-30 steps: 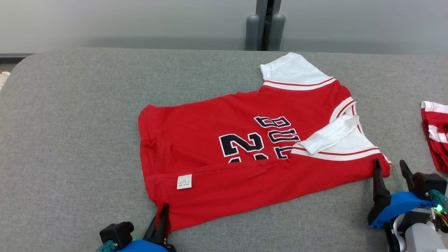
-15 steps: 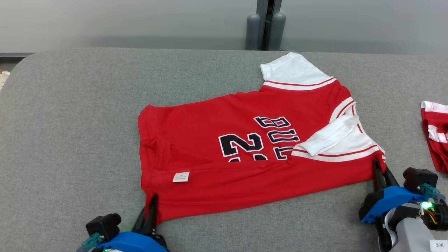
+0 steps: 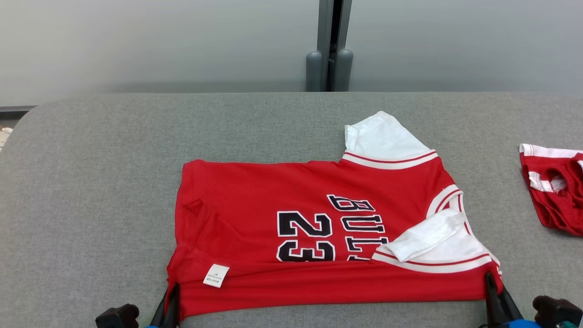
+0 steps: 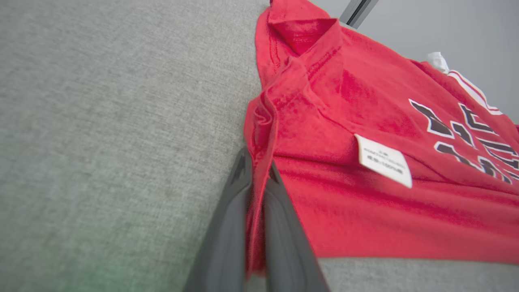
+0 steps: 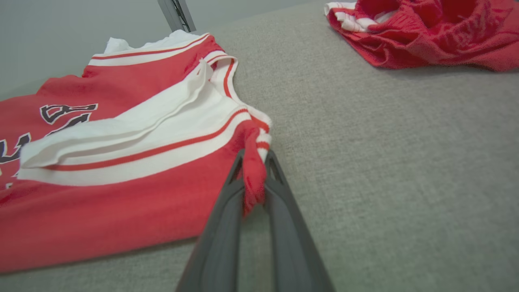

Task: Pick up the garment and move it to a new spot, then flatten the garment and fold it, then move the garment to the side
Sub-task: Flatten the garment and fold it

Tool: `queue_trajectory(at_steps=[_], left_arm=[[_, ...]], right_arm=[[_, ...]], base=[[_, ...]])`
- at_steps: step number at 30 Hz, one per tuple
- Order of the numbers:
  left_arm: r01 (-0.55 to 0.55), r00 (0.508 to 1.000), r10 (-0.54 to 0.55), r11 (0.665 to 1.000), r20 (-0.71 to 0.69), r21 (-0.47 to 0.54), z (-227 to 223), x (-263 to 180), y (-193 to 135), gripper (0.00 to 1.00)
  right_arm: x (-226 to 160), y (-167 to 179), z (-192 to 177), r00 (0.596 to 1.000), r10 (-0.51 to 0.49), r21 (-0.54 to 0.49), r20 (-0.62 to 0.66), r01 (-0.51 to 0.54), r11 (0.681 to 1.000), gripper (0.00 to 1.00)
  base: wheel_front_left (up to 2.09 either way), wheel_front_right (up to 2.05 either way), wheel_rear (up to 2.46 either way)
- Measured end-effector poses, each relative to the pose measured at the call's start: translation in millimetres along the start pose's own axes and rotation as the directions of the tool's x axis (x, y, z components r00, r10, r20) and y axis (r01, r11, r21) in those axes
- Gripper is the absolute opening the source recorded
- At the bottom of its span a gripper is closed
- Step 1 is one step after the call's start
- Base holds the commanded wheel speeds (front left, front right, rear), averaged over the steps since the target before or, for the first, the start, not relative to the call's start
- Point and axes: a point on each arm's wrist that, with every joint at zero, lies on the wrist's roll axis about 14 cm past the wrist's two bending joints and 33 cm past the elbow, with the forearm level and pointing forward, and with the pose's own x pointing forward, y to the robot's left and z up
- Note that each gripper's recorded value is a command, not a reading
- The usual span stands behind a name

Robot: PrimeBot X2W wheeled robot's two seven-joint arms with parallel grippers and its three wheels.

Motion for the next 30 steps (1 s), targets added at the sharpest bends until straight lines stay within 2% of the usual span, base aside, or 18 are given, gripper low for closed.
queue_trajectory(at_steps=[1, 2, 3, 4, 5, 6, 14, 21, 30], left_arm=[[-0.005, 1.000, 0.005, 1.000, -0.006, 0.002, -3, 0, 1, 0.00], [-0.008, 1.000, 0.008, 1.000, -0.013, 0.003, -5, 0, 1, 0.00], [-0.013, 1.000, 0.013, 1.000, -0.017, 0.001, -7, 0, 2, 0.00], [-0.020, 1.000, 0.020, 1.000, -0.018, -0.007, -8, 0, 3, 0.00], [-0.024, 1.000, 0.024, 1.000, -0.018, -0.008, -8, 1, 3, 0.43], [-0.026, 1.000, 0.026, 1.000, -0.018, -0.001, -8, 1, 3, 1.00], [-0.056, 0.993, 0.047, 0.995, 0.106, 0.080, 33, 15, 4, 1.00], [-0.017, 0.970, -0.016, 0.991, 0.244, 0.133, 93, 50, -18, 1.00], [0.035, 0.995, -0.054, 0.976, 0.084, 0.213, 116, 123, -27, 1.00]], right_arm=[[-4, -1, -4, 1.000, -0.001, 0.005, -0.010, 0.001, 1.000, 0.00], [-8, -2, -8, 1.000, -0.004, 0.011, -0.018, 0.004, 1.000, 0.16], [-10, -3, -9, 1.000, -0.007, 0.016, -0.021, 0.007, 1.000, 0.65], [-10, -3, -10, 1.000, -0.008, 0.018, -0.023, 0.008, 1.000, 1.00], [-10, -4, -10, 1.000, -0.012, 0.020, -0.021, 0.013, 1.000, 1.00], [-10, -8, -8, 1.000, -0.022, 0.024, -0.014, 0.023, 0.999, 1.00], [16, 1, 25, 0.997, -0.001, -0.009, 0.071, 0.002, 1.000, 1.00], [45, 22, 41, 0.993, 0.052, -0.041, 0.103, -0.048, 0.998, 1.00], [73, 39, 40, 0.991, 0.095, -0.087, 0.089, -0.088, 0.992, 1.00]], base=[[0.00, 0.00, 0.00], [0.00, 0.00, 0.00], [0.00, 0.00, 0.00], [0.00, 0.00, 0.00], [0.00, 0.00, 0.00], [0.00, 0.00, 0.00], [0.00, 0.00, 0.00], [0.00, 0.00, 0.00], [0.00, 0.00, 0.00]])
